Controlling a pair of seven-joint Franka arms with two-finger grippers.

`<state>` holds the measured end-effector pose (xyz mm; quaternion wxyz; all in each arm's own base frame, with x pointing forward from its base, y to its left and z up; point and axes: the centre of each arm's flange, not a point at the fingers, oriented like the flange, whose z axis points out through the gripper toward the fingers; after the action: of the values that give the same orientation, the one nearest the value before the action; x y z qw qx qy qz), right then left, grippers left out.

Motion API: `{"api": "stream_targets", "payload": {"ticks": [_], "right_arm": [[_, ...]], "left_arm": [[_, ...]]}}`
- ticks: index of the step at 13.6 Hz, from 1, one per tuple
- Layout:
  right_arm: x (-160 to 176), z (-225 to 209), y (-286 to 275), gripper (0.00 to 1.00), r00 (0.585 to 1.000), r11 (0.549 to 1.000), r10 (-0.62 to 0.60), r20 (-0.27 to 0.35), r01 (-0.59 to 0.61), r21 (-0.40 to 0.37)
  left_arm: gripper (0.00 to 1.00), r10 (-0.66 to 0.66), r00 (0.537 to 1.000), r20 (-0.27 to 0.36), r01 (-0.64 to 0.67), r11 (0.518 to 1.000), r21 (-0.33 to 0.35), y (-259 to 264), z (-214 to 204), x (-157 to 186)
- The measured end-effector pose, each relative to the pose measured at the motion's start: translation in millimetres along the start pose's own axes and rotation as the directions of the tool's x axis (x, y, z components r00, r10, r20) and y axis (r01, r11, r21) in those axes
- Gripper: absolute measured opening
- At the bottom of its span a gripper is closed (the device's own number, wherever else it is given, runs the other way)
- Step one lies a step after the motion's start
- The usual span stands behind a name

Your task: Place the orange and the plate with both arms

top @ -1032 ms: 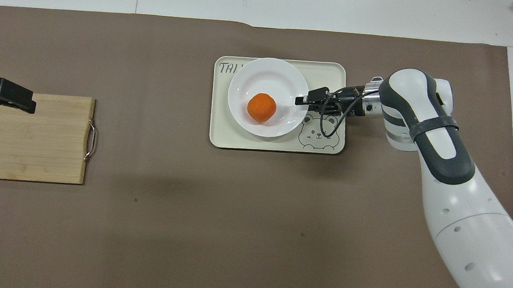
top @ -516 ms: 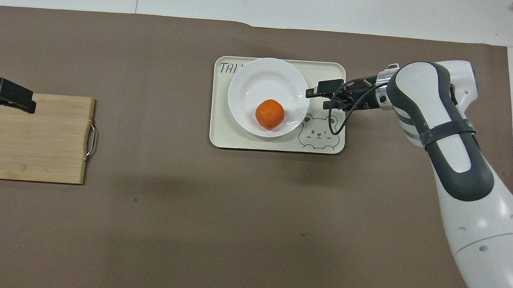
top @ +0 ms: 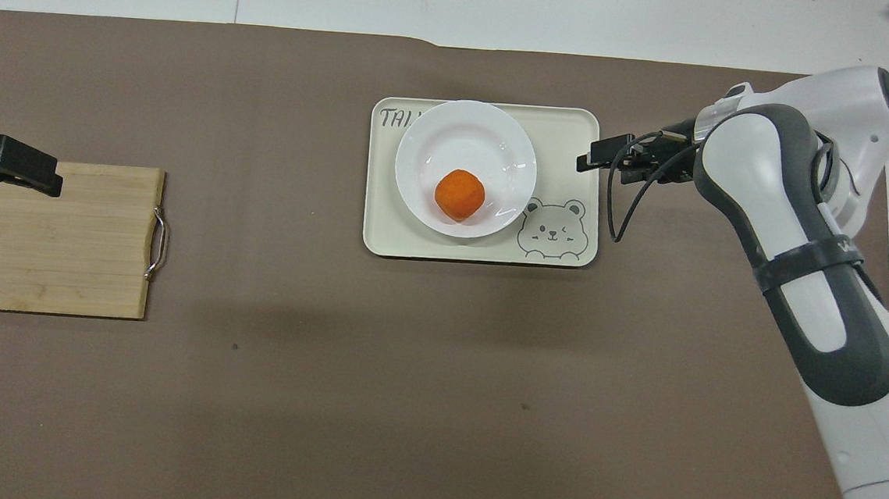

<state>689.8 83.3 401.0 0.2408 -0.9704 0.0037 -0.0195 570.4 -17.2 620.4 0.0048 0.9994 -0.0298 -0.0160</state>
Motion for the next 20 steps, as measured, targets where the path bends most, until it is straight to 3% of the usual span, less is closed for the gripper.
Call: {"api": "stream_targets", "payload": {"ticks": [4, 7, 12, 14, 20], "right_arm": [[-15.8, -65.5, -20.4, 1.0, 0.999, 0.971, -0.038, -0.022, 0.032, -0.237], [-28.1, -100.1, -17.3, 1.0, 0.998, 0.937, -0.065, 0.0, 0.061, -0.345], [-54.7, -183.6, 13.9, 1.0, 0.999, 0.93, 0.001, -0.032, -0.013, -0.367], [-69.2, -213.0, 10.4, 1.0, 0.999, 0.911, -0.01, -0.04, -0.007, -0.413], [-128.4, -279.2, -15.8, 1.0, 1.0, 0.888, -0.006, 0.005, 0.008, -0.46]], "left_arm": [[1.0, 0.0, 1.0, 0.0, 0.0, 1.0, 0.0, 0.0, 0.0, 0.0], [1.0, 0.0, 1.0, 0.0, 0.0, 1.0, 0.0, 0.0, 0.0, 0.0], [1.0, 0.0, 1.0, 0.0, 0.0, 1.0, 0.0, 0.0, 0.0, 0.0], [1.0, 0.0, 1.0, 0.0, 0.0, 1.0, 0.0, 0.0, 0.0, 0.0], [1.0, 0.0, 1.0, 0.0, 0.0, 1.0, 0.0, 0.0, 0.0, 0.0]]}}
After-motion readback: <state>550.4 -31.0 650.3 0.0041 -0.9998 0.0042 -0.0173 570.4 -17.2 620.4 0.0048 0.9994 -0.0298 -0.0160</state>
